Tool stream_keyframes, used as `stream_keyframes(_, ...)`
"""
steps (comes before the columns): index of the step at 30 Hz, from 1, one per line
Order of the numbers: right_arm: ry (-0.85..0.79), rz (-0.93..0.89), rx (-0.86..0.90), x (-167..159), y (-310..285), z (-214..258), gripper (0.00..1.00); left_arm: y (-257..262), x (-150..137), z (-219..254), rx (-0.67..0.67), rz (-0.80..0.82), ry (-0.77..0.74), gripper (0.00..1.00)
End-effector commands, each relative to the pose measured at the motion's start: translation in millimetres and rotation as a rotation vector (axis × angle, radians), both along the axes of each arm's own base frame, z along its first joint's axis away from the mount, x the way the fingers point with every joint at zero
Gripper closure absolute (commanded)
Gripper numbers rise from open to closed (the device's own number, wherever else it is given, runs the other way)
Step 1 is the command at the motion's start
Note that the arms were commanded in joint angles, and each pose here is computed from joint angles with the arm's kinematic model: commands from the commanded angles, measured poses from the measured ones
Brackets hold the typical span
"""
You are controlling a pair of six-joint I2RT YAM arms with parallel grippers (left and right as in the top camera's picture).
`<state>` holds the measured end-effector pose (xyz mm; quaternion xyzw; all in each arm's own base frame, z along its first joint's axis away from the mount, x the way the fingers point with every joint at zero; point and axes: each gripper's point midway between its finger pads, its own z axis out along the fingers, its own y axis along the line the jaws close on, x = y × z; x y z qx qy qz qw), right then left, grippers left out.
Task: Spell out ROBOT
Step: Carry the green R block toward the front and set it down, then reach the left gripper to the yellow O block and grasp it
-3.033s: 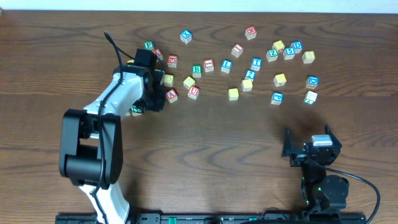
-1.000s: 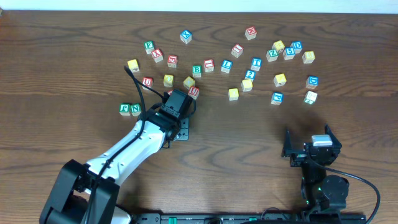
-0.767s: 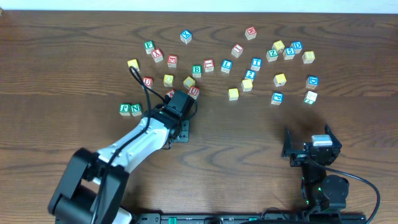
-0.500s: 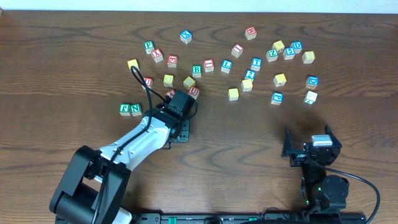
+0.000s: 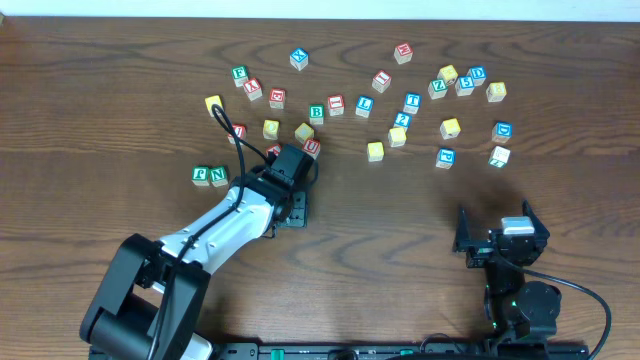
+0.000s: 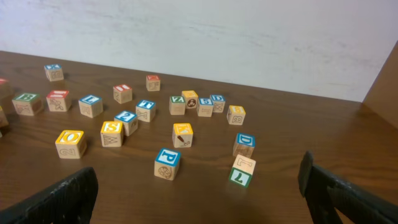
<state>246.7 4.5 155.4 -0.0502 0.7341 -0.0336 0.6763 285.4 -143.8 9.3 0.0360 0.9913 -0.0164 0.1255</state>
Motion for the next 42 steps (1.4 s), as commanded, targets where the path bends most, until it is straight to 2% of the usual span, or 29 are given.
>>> stream_keyframes(1,0.004,0.005,-0.011,0,1,-2,0.01,-10,21,24,-0.015,-0.032,-0.054,0.31)
stream_keyframes(4,0.004,0.005,-0.011,0,1,-2,0.01,-18,34,64,-0.010,-0.094,-0.083,0.18)
stream_keyframes(11,0.004,0.005,-0.011,0,1,-2,0.01,-25,58,129,-0.024,-0.130,-0.158,0.07)
stream_keyframes(12,0.004,0.005,-0.011,0,1,-2,0.01,-24,64,136,-0.025,-0.132,-0.174,0.01)
stream_keyframes(16,0.004,0.005,-0.011,0,1,-2,0.01,2,93,166,-0.044,-0.069,-0.244,0.02)
stream_keyframes(17,0.004,0.005,-0.010,0,1,-2,0.01,8,103,177,-0.092,-0.089,-0.258,0.02)
stream_keyframes(22,0.004,0.005,-0.010,0,1,-2,0.01,32,135,198,-0.128,-0.044,-0.254,0.02)
stream_keyframes(26,0.004,0.005,-0.011,0,1,-2,0.01,27,167,187,-0.091,-0.074,-0.160,0.02)
stream_keyframes(29,0.004,0.005,-0.010,0,1,-2,0.01,23,185,155,-0.075,-0.071,-0.075,0.02)
stream_keyframes(36,0.004,0.005,-0.011,0,1,-2,0.01,23,183,75,-0.038,-0.066,0.110,0.02)
stream_keyframes(42,0.004,0.005,-0.010,0,1,-2,0.01,25,178,66,-0.030,-0.064,0.146,0.02)
